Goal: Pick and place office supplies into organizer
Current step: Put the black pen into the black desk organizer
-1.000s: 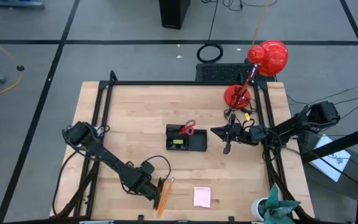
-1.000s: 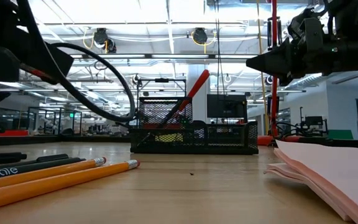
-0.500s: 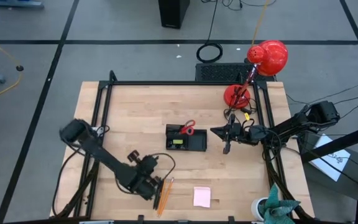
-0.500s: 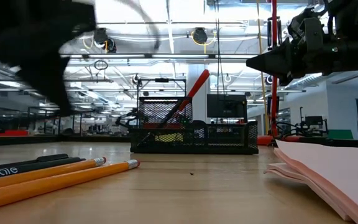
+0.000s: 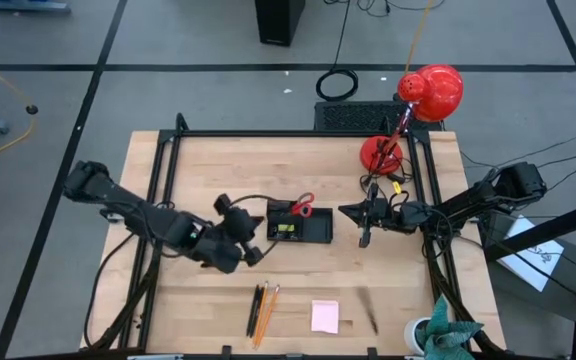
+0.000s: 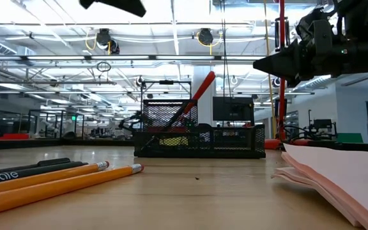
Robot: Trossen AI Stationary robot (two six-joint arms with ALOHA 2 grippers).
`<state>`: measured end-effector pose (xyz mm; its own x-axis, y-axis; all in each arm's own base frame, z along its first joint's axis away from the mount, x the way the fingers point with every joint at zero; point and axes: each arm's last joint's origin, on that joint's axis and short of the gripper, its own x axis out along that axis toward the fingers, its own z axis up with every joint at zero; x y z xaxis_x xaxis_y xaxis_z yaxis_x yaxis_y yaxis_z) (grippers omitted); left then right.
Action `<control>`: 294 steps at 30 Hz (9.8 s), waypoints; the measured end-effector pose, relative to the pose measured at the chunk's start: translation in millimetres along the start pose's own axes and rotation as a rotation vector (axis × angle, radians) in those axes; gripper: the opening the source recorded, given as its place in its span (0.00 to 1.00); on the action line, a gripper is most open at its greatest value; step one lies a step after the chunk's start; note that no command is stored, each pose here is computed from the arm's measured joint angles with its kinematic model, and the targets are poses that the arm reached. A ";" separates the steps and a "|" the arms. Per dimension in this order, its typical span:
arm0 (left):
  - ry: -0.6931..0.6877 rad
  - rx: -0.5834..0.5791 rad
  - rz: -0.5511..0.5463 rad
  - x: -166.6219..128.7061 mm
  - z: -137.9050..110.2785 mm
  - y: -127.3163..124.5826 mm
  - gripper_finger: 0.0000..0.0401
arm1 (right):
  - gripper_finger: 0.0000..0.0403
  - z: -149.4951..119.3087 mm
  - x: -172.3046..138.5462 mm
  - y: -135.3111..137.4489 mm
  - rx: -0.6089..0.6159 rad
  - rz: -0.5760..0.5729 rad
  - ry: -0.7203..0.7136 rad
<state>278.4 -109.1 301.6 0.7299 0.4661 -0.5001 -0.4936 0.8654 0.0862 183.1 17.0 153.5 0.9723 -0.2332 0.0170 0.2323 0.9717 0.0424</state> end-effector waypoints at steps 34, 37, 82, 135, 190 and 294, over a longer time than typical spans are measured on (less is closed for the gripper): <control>0.187 0.157 -0.106 30.7 -35.0 -27.2 0.01 | 0.01 23.0 -12.1 8.2 0.124 0.479 -0.074; 0.201 0.172 -0.102 30.3 -43.9 -27.7 0.01 | 0.01 29.7 -19.4 9.3 0.171 0.604 -0.063; 0.573 -0.152 -0.308 8.0 -142.3 -129.2 0.01 | 0.01 8.8 -11.9 5.4 0.069 0.388 0.074; 0.820 -0.085 -0.232 -24.1 -190.1 -134.3 0.04 | 0.01 8.2 -11.3 3.9 0.061 0.336 0.075; 0.835 -0.198 -0.350 -32.7 -184.5 -146.6 0.01 | 0.01 7.8 -11.2 3.3 0.062 0.313 0.078; 1.048 -0.087 -0.153 -61.0 -222.3 -134.6 0.03 | 0.01 7.7 -11.2 3.3 0.070 0.312 0.080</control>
<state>195.2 -294.9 129.0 0.0356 -0.0734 -0.9967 -0.4932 0.8661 -0.0814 172.8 22.5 161.1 0.9959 0.0822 -0.0385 -0.0772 0.9902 0.1163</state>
